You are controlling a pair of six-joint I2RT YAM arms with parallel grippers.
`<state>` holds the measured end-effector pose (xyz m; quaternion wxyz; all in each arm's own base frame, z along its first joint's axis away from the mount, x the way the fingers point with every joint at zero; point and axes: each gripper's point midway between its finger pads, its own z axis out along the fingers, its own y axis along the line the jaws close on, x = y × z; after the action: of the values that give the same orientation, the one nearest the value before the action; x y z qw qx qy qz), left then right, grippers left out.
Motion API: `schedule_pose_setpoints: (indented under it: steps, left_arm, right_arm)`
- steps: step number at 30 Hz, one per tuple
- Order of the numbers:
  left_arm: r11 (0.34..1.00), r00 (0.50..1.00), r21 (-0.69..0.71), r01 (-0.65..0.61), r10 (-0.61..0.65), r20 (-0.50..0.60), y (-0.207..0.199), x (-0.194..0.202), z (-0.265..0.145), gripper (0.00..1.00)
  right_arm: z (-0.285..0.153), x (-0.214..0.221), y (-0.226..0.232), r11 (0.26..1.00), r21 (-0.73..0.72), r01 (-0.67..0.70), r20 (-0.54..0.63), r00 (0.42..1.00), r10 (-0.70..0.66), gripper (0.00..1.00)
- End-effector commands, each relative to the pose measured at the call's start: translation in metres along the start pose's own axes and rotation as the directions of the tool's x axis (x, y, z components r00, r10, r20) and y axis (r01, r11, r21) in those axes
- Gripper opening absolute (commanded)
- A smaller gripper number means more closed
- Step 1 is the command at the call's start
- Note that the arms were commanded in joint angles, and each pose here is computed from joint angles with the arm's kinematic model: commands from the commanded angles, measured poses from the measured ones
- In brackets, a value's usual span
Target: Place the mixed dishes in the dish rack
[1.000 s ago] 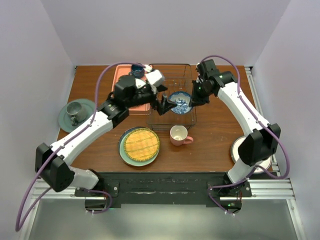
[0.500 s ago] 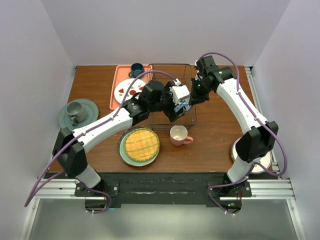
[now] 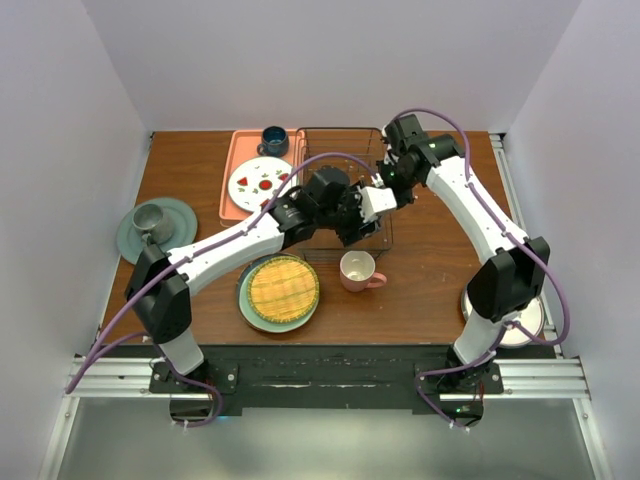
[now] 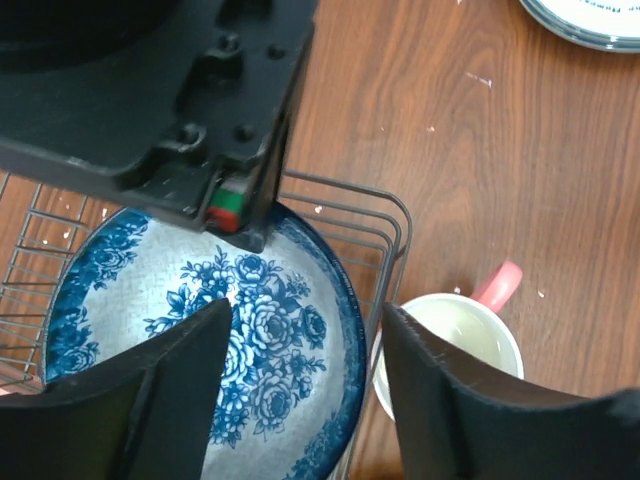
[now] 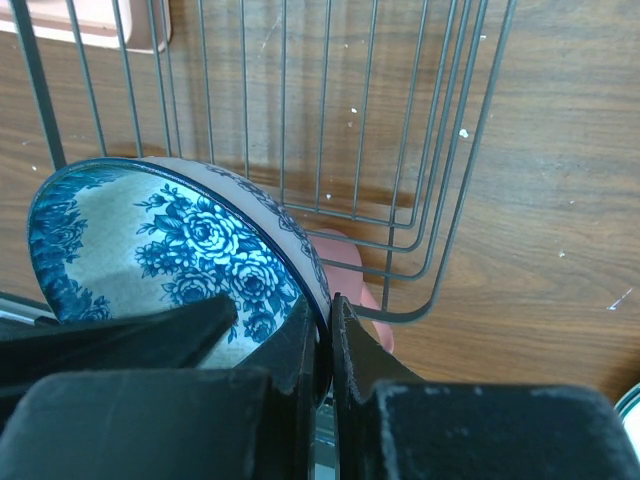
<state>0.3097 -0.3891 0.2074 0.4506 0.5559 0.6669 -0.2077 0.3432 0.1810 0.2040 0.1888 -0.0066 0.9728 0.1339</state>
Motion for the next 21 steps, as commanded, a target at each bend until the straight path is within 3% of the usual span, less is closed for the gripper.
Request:
schedule_pose_setpoints:
  steps: [1,4,5,7,8,13,14,15,16,21]
  left_arm:
    - [0.999,0.999,-0.021,-0.047,0.047,0.006,0.005,-0.011,-0.002,0.58]
    - [0.998,0.999,-0.039,-0.041,0.041,-0.011,0.007,-0.007,-0.002,0.43]
    - [0.998,0.999,-0.048,-0.038,0.038,-0.013,0.008,-0.007,-0.002,0.28]
    - [0.998,0.999,-0.056,-0.033,0.032,-0.014,0.009,-0.007,-0.003,0.16]
    - [0.998,0.999,-0.062,-0.03,0.03,-0.013,0.01,-0.007,-0.004,0.0]
    - [0.997,1.0,-0.074,0.003,-0.002,0.014,0.01,-0.014,-0.008,0.0]
    - [0.996,0.999,-0.081,0.021,-0.019,0.03,0.011,-0.017,-0.008,0.0]
    - [0.995,0.998,-0.094,0.032,-0.028,0.048,0.012,-0.022,-0.012,0.0]
    - [0.994,0.997,-0.102,0.045,-0.039,0.066,0.013,-0.025,-0.014,0.0]
    - [0.975,0.973,-0.14,0.172,-0.147,0.176,0.02,-0.05,-0.028,0.0]
  right_arm:
    - [-0.015,-0.008,0.017,0.997,-0.07,0.025,0.033,0.999,-0.023,0.0]
    - [-0.017,-0.01,0.02,0.996,-0.084,0.023,0.038,0.999,-0.019,0.0]
    - [-0.018,-0.011,0.021,0.996,-0.084,0.023,0.04,0.999,-0.02,0.0]
    - [-0.019,-0.012,0.022,0.996,-0.088,0.021,0.046,0.999,-0.017,0.0]
    - [-0.02,-0.013,0.024,0.996,-0.093,0.019,0.05,0.999,-0.014,0.0]
    - [-0.024,-0.02,0.028,0.994,-0.107,0.011,0.072,0.997,-0.003,0.01]
    - [-0.026,-0.021,0.029,0.994,-0.109,0.01,0.078,0.997,-0.002,0.04]
    - [-0.027,-0.022,0.029,0.994,-0.112,0.007,0.082,0.997,0.003,0.09]
    - [-0.028,-0.024,0.029,0.994,-0.108,-0.001,0.093,0.996,0.011,0.26]
    - [-0.046,-0.042,0.028,0.995,-0.093,-0.041,0.189,0.98,0.058,0.61]
